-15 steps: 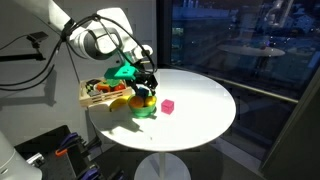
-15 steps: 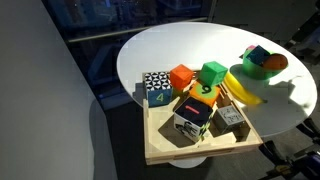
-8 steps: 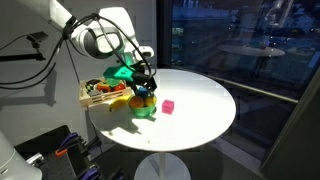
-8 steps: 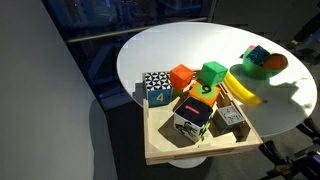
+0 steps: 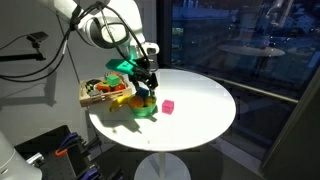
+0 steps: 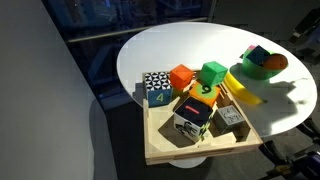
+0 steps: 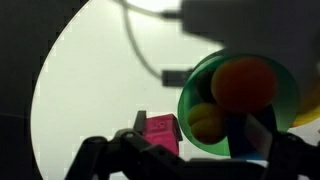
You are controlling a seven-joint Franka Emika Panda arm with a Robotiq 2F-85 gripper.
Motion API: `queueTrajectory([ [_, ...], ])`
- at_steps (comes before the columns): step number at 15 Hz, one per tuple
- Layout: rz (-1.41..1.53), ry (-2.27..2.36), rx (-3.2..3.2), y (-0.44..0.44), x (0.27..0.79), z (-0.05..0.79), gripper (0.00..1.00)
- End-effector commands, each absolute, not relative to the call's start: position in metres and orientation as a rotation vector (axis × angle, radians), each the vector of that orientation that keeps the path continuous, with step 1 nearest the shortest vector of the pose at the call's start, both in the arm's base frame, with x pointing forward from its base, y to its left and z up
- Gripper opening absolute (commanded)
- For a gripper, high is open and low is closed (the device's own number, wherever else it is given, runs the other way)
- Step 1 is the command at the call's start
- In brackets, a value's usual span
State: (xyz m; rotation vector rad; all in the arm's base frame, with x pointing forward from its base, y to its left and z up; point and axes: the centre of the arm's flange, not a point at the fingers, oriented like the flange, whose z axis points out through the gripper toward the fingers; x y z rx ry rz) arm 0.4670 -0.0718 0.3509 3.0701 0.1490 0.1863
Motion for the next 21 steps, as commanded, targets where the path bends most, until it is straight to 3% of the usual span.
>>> queueTrajectory([
  [1, 0.105, 0.054, 3.092, -0.078, 0.488, 0.361, 1.0],
  [21, -0.063, -0.202, 3.079, -0.089, 0.578, 0.343, 1.0],
])
